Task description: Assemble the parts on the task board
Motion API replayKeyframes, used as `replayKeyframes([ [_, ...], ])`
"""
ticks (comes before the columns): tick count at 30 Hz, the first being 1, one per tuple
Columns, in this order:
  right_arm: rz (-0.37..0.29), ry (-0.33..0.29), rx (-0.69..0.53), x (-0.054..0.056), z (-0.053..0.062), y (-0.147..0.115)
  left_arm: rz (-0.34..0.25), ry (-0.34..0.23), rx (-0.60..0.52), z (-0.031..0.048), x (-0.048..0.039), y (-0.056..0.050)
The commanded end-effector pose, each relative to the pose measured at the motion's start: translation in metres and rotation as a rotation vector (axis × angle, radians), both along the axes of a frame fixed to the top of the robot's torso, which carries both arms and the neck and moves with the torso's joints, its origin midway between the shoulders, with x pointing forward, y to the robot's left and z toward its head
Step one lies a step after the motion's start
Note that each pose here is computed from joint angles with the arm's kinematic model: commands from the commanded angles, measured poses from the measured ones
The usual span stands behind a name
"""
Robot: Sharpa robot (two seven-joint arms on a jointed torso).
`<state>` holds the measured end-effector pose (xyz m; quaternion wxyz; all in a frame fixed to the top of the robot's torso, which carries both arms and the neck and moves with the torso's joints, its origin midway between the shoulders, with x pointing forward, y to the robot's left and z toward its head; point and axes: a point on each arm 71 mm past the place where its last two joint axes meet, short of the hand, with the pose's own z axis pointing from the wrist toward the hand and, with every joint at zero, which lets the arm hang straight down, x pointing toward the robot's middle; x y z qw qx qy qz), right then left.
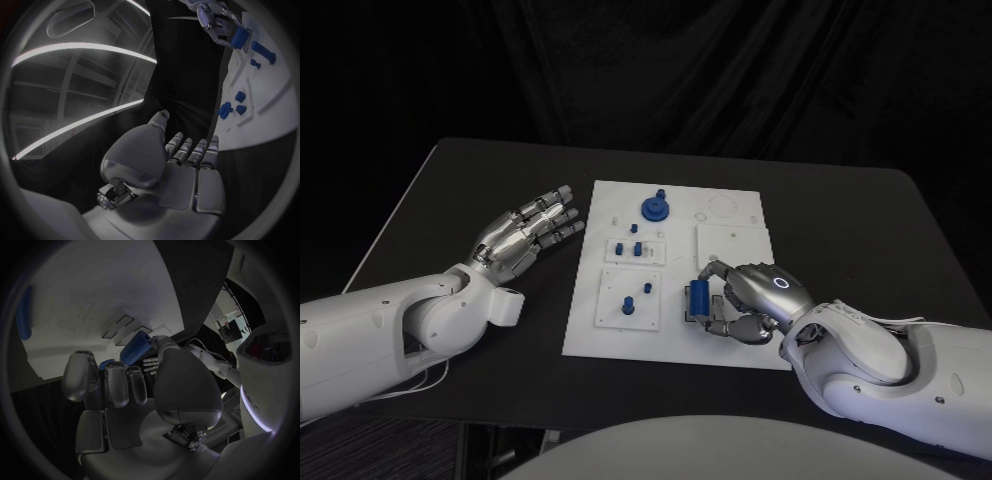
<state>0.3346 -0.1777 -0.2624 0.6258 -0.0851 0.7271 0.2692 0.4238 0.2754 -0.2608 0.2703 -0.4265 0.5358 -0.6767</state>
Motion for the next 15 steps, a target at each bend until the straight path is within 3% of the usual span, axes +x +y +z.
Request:
replayKeyframes([
  [1, 0.016, 0.001, 0.027, -0.0031, 0.0016, 0.0013, -0.003, -0.013, -0.019, 0.0011, -0.0007, -0.0004],
  [15, 0.015, 0.056, -0.02, -0.0023, -0.0043, 0.0009, -0.004, -0.009, -0.019, 0.0001, -0.0008, -0.001],
])
